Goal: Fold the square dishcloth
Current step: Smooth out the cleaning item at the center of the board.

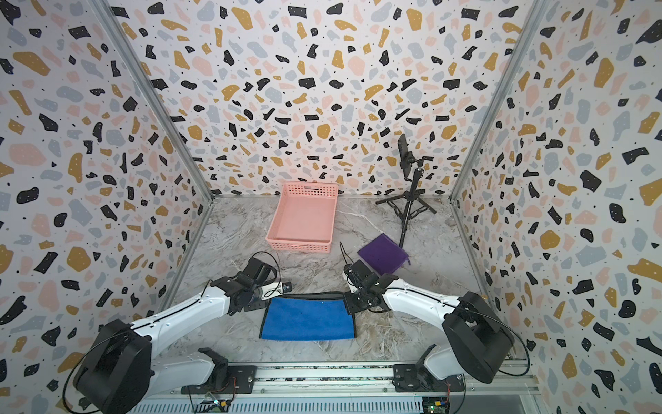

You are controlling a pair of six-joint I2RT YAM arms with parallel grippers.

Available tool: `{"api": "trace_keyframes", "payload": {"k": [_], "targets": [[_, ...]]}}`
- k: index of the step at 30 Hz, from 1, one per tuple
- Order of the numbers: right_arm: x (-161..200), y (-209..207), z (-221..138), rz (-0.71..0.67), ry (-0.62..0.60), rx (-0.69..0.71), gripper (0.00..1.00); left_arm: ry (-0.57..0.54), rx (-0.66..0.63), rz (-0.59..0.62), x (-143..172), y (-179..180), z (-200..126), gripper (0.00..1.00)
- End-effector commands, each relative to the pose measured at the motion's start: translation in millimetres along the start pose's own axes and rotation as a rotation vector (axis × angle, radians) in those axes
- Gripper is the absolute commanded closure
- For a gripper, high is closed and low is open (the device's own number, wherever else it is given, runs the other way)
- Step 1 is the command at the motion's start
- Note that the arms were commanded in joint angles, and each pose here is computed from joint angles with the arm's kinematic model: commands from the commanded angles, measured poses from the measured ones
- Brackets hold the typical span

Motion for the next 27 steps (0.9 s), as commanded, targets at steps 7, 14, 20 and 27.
{"api": "trace_keyframes", "payload": {"k": [7, 14, 20, 27], "targets": [[-23.2, 3.4, 0.8, -0.038, -0.043, 0.036, 1.0, 0.038, -0.069, -0.009, 6.9, 9.7, 4.7, 1.0], [-33.2, -26.8, 20.7, -0.027, -0.062, 0.207, 0.81, 0.115, -0.048, 0.022, 14.2, 2.5, 24.0, 0.97], [-44.6, -23.3, -18.6, -0.011, -0.209, 0.184, 0.49, 0.074, -0.066, -0.007, 12.7, 14.1, -1.3, 0.7], [-17.1, 9.2, -36.8, -0.04, -0.193, 0.013, 0.59, -0.1, 0.025, -0.026, -5.1, -8.0, -55.7, 0.41]]}}
Point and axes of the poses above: each gripper's point midway between its finger pads, its own z axis out along the fingers, its own y axis along the line the jaws close on, x = y × z, the point moved 1 cm from there along -z, back along the fingers, and after that the axes turned 9 degrees about z, right-handed, at the moved point
